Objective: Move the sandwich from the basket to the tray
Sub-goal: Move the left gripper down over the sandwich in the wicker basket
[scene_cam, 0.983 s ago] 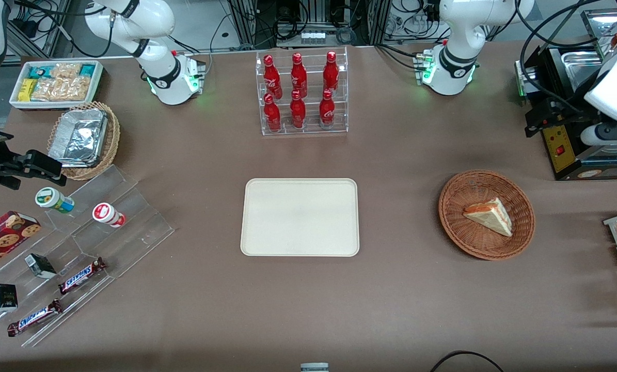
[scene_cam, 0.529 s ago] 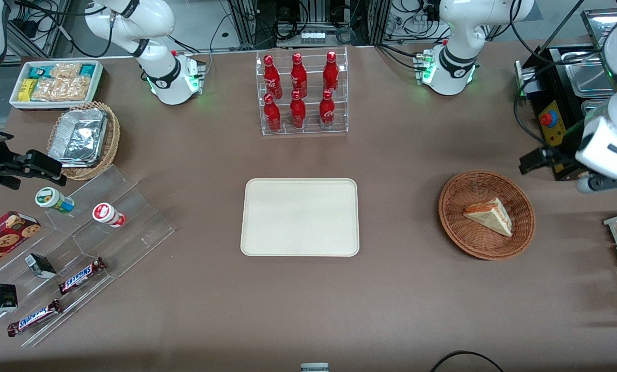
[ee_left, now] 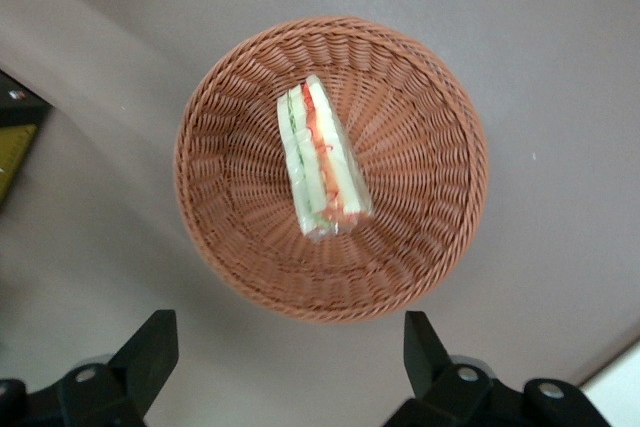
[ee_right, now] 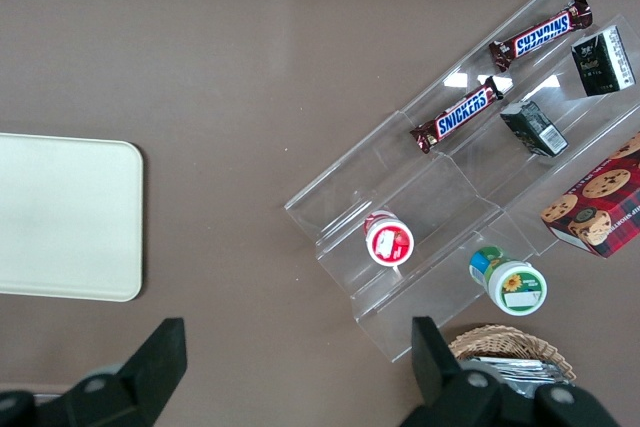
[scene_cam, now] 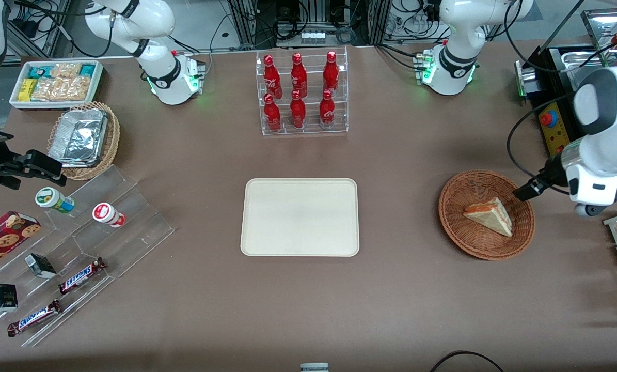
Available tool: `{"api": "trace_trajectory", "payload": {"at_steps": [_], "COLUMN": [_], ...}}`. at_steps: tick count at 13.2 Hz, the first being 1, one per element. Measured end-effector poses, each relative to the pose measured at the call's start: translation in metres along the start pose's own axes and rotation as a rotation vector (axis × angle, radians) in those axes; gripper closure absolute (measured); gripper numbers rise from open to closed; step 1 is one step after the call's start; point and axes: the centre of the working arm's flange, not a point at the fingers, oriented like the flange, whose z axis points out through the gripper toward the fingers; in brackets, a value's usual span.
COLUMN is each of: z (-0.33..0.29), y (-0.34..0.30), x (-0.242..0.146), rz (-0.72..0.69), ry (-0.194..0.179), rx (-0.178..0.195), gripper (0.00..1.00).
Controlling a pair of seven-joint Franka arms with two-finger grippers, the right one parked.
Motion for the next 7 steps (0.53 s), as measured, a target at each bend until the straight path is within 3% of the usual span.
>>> {"api": "trace_trajectory", "payload": {"at_steps": [3, 7], "z": [0.055, 0.101], "y": [-0.002, -0.003], "x": [-0.003, -0.004], "rz": [-0.202, -0.367], "ry": [0.055, 0.065], "rx": [-0.054, -0.075], "gripper": [0.0, 0.0]}}
